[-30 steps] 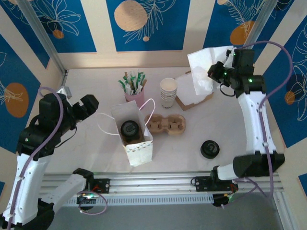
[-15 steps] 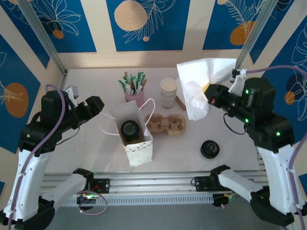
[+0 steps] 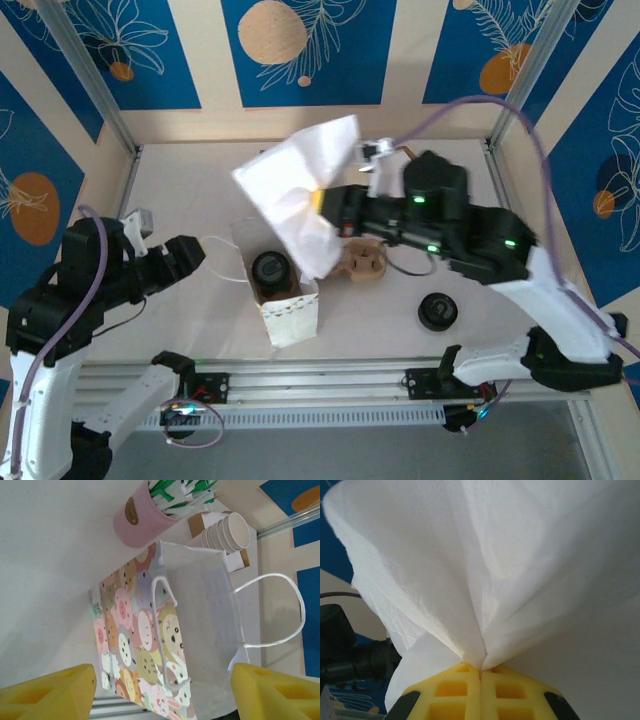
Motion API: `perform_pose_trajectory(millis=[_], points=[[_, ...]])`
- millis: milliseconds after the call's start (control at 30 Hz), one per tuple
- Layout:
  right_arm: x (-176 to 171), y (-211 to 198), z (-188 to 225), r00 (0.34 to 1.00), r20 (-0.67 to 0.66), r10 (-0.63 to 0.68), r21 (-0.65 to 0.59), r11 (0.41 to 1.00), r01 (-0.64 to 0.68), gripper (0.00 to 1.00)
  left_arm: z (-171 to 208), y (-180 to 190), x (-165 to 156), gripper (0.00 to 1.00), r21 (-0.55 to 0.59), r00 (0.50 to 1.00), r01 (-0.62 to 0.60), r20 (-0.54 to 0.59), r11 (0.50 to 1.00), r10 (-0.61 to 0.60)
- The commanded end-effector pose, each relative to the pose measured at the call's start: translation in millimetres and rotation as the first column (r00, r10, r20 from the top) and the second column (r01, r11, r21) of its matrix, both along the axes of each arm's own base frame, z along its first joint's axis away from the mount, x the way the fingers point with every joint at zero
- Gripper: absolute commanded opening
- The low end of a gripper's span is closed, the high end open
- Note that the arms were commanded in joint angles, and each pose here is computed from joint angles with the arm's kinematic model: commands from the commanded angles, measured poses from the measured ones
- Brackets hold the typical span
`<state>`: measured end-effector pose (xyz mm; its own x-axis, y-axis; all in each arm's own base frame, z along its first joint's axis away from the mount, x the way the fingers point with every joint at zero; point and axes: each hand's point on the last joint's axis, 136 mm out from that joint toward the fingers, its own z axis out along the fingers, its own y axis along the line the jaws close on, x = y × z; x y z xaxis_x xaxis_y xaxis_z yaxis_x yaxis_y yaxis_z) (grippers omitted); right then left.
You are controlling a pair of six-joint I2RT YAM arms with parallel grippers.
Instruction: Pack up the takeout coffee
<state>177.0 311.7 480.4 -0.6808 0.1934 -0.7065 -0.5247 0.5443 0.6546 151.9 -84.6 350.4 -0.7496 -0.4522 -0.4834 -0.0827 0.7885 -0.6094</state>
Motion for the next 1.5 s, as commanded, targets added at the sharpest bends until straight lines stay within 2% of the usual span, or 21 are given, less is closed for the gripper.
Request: perform_pose_trajectory(millis=[0,100,333,533,633,733,900,1000,1200,1367,1467], points=[[1,31,11,1.000,-0.017,0.018,0.118,0.993,-0.016,0.00,-17,-5,-12,0.70,-0.029,0.998,0.027,-0.063,0.999,-0.029],[1,59,-10,0.992,-0.121,0.033,0.170,0.985,-0.012,0.00,-22,-15,-14,0.67,-0.075,0.993,0.055,-0.099,0.996,-0.062],[-7,101,-65,0.952,-0.305,0.021,0.098,0.995,0.009,0.00,-27,-18,-10,0.53,-0.070,0.993,0.075,-0.086,0.995,-0.080],[-5,97,-111,0.880,-0.466,-0.096,0.033,0.992,0.125,0.00,-32,-19,3,0.42,-0.052,0.995,0.072,-0.063,0.996,-0.076],[-5,92,-124,0.856,-0.504,-0.116,0.008,0.990,0.140,0.00,-33,-23,10,0.36,-0.057,0.995,0.082,-0.060,0.995,-0.086],[-5,80,-141,0.825,-0.542,-0.163,-0.078,0.987,0.143,0.00,-37,-24,15,0.30,-0.047,0.994,0.090,-0.062,0.995,-0.092],[-5,63,-155,0.822,-0.537,-0.192,-0.149,0.980,0.131,0.00,-43,-27,20,0.15,-0.040,0.992,0.102,-0.065,0.994,-0.105],[-4,59,-164,0.805,-0.569,-0.168,-0.159,0.983,0.093,0.00,-47,-26,21,0.01,-0.026,0.993,0.096,-0.073,0.995,-0.098],[-1,48,-173,0.823,-0.533,-0.194,-0.263,0.963,0.057,0.00,-51,-20,21,0.00,0.026,0.993,0.098,-0.075,0.995,-0.096],[5,40,-179,0.845,-0.480,-0.236,-0.362,0.930,0.054,0.00,-50,-20,20,0.00,0.020,0.993,0.098,-0.076,0.995,-0.096],[6,46,-187,0.860,-0.461,-0.219,-0.408,0.913,0.013,0.00,-52,-17,20,0.00,0.031,0.994,0.089,-0.072,0.996,-0.086]])
